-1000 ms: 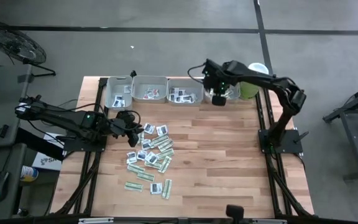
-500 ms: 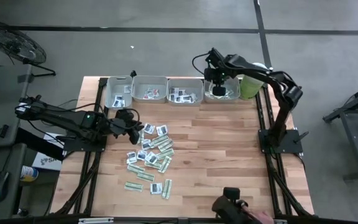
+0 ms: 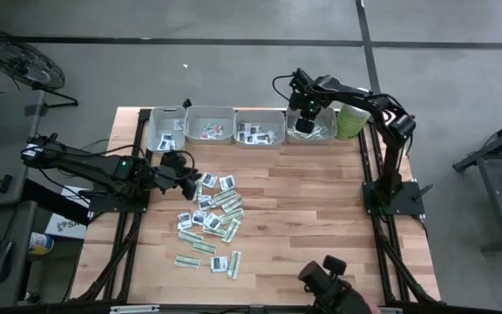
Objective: Pick & Place First Aid Supplies
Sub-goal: Put the green bandage into the right gray bin
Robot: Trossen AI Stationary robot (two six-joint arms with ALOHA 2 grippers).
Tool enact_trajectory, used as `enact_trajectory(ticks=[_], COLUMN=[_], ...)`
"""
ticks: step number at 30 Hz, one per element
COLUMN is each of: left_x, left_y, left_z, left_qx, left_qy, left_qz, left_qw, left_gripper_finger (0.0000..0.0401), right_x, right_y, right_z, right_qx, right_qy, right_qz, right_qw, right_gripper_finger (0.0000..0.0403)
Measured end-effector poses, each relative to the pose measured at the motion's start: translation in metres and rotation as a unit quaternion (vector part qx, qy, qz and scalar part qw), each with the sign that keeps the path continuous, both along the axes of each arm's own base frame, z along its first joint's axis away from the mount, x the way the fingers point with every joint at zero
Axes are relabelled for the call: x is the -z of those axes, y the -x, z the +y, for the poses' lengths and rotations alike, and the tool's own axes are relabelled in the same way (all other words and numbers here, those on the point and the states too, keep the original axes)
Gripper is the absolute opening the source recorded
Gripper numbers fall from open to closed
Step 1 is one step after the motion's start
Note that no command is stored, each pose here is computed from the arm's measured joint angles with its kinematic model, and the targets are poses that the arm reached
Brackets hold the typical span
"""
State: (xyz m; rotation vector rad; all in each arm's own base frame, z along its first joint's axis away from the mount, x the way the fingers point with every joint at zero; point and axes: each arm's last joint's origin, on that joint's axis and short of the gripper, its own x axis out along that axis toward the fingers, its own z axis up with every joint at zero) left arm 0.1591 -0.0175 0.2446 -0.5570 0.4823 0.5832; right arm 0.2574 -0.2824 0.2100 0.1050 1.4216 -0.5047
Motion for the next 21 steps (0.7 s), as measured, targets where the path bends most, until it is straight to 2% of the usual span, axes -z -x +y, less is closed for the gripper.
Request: enact_trajectory(ticks=[6,11,16,21], left_x=[0.000,0.000,0.000,0.000], left_y=[0.000,0.000,0.000,0.000], left_z=[0.000,0.000,0.000,0.000], left_qx=[-0.005,-0.005,-0.005,-0.004], left_qy=[-0.004,-0.004,-0.003,-0.003], left_qz=[-0.001,-0.001,-0.001,0.000], left_qw=[1.000,1.000,1.000,1.000], left_gripper_finger=[0.0111,0.0111,0.0111,0.0111], right_x=[0.001,0.001,0.001,-0.015], right_y=[0.000,0.001,0.005,0.010], right_z=[0.000,0.001,0.001,0.008], right_qx=[0.034,0.061,0.102,0.110], right_qy=[0.000,-0.008,0.022,0.011], right_qz=[-0.004,-0.004,0.027,0.002], right_qw=[0.999,0.998,0.994,0.994], right_gripper_finger=[0.0024,0.0071,0.0116,0.0139])
